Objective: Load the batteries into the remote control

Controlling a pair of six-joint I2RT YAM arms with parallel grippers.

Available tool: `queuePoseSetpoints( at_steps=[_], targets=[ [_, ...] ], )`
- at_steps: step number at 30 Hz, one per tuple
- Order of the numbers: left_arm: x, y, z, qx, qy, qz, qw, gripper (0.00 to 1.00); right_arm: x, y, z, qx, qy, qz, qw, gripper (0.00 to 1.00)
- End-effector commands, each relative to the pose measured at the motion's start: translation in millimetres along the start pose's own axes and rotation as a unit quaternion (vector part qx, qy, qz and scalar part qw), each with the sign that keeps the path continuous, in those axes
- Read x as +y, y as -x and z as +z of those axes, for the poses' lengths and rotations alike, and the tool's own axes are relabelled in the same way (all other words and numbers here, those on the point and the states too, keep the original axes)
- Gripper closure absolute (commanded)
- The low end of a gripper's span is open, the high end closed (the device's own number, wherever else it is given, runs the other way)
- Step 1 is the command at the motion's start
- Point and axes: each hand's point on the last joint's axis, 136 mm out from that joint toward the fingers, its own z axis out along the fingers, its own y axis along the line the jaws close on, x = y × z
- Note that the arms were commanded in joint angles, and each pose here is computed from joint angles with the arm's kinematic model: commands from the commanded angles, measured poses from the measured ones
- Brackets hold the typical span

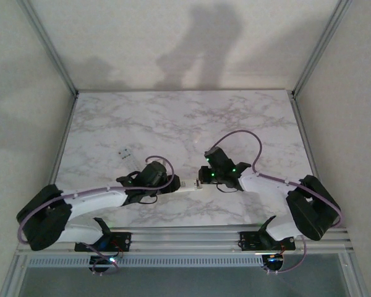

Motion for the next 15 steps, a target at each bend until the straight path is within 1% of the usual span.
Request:
queuePoseSetpoints(
  at_steps=[1,7,15],
  targets=[
    [-14.7,4.1,7.7,0.008,-0.02,0.002,1.0,0.31,2.8,-7.8,7.9,0.006,0.006,0.006,1.0,0.89],
    [-9.1,-1.1,18.2,0.021,-0.007,0.007,1.0,0.34,-2.7,-10.7,13.1,0.008,-0.008,0.006,1.0,0.89],
    [-12.2,-8.4,27.9,0.038,-0.014,0.009,0.999,0.39,-10.0,-12.0,20.8,0.011,-0.029,0.011,0.999,0.88]
  ],
)
